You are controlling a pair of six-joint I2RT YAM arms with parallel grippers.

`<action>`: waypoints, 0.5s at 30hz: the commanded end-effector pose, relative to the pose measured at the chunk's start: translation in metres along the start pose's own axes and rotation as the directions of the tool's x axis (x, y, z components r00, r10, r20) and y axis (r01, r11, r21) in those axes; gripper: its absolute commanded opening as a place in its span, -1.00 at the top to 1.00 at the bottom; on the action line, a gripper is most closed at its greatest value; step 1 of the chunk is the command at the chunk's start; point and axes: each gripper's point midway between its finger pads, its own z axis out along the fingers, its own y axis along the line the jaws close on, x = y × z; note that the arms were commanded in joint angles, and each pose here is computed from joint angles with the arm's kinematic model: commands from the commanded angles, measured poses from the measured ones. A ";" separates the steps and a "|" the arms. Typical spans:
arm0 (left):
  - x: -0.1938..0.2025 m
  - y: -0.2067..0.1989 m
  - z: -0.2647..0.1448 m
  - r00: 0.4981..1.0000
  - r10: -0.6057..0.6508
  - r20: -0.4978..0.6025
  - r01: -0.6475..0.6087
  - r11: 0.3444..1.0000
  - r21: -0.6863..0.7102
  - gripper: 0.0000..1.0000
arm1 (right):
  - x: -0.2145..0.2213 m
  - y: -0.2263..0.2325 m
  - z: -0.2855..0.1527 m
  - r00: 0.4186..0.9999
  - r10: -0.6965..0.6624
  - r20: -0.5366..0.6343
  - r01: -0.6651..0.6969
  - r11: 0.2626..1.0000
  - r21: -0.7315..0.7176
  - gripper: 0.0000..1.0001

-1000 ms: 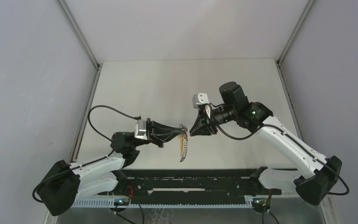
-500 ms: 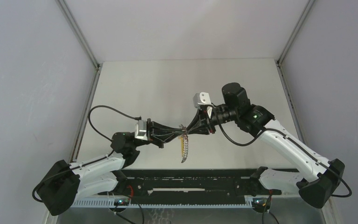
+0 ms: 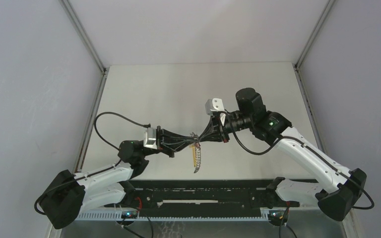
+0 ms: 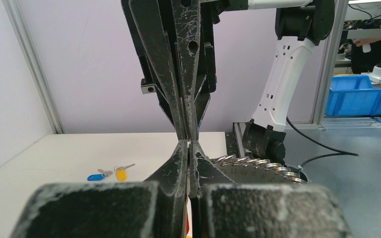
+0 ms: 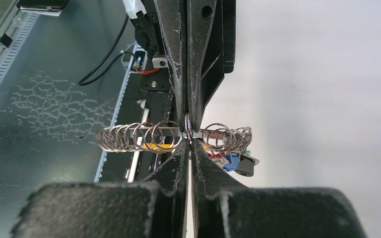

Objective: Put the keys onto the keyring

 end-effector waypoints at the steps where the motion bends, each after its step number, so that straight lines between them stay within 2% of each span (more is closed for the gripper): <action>1: -0.025 -0.002 0.003 0.994 0.070 0.083 -0.070 0.998 -0.003 0.99 | -0.002 0.002 -0.013 1.000 -0.032 -0.001 0.032 0.999 0.037 1.00; 15: -0.033 -0.007 0.006 0.992 0.073 0.100 -0.076 0.997 0.021 0.99 | 0.008 0.000 -0.004 0.999 0.017 -0.050 -0.016 1.000 0.021 1.00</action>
